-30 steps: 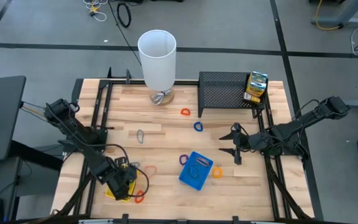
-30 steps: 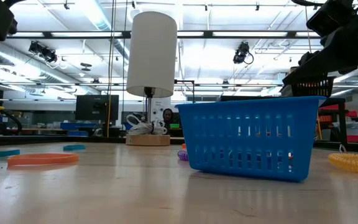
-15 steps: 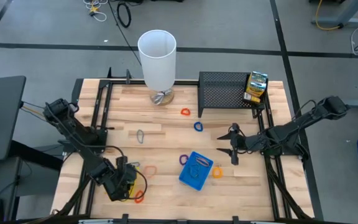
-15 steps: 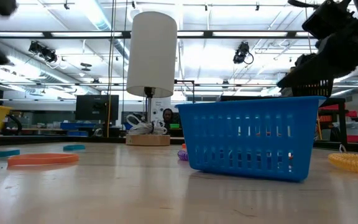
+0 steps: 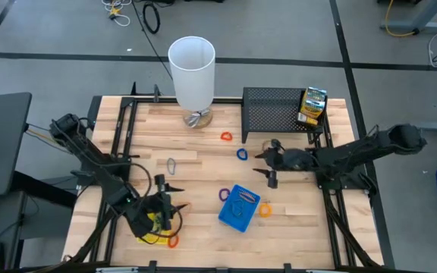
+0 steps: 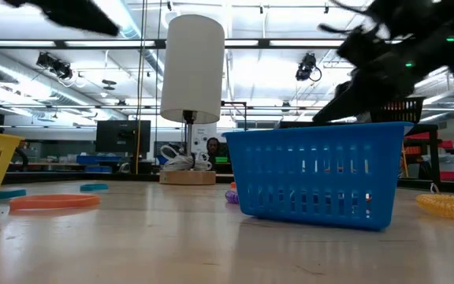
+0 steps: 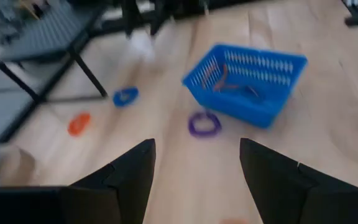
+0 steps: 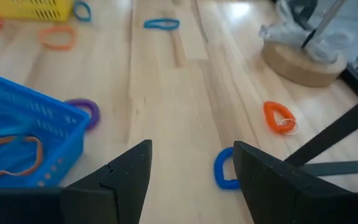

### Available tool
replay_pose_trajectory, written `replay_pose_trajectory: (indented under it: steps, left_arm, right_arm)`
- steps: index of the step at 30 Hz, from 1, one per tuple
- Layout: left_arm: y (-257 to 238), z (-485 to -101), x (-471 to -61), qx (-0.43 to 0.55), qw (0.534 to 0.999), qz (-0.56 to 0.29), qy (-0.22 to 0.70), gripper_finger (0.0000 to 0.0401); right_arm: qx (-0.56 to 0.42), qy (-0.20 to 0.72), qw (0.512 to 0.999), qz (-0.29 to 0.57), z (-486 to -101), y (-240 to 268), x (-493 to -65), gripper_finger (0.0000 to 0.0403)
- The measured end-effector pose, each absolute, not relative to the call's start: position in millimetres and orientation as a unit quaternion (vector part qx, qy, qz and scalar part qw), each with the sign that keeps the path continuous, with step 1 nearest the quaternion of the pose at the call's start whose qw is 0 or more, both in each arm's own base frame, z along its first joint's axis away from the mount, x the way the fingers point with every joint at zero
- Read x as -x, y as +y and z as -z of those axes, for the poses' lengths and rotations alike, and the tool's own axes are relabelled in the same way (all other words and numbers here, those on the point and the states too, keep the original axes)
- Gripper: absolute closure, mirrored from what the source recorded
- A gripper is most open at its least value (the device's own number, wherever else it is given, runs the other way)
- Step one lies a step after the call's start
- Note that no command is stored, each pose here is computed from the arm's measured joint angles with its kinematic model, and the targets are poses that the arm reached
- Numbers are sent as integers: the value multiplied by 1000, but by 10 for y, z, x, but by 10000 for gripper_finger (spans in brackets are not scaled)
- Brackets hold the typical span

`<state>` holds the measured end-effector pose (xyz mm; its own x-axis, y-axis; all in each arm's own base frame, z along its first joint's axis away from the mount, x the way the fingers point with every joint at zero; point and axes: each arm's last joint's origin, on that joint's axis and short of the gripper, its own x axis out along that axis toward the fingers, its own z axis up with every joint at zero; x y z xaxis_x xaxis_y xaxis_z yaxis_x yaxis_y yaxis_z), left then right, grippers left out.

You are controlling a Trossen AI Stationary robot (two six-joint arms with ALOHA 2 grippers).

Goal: Pick & Place Office Desk Supplies
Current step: Put the blue spring keychain into the yellow bin

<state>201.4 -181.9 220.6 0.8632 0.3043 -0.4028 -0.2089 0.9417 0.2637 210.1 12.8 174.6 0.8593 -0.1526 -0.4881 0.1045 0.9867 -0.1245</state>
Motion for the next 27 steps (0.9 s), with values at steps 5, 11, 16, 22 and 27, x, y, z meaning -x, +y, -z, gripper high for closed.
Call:
replay_pose_trajectory:
  steps: [5, 11, 16, 22, 27]
  left_arm:
    - [-1701, -2278, -2274, -123, 962, -131, 205, 163]
    - [-1397, -2152, -2545, -80, 987, -69, 119, 163]
    - [-972, -1976, -2507, -70, 995, -61, 25, 163]
    - [-604, -1764, -2457, -77, 993, -82, 45, 163]
    - [-446, -1735, -2474, -99, 989, -98, 54, 163]
  right_arm:
    - [48, 309, 949, 40, -1842, -95, -2364, 168]
    - [92, 362, 927, 22, -1867, -266, -2694, 168]
    - [82, 378, 922, -26, -1885, -325, -2808, 168]
    - [58, 441, 895, -45, -1857, -442, -2803, 168]
    - [46, 481, 874, -52, -1814, -572, -2884, 168]
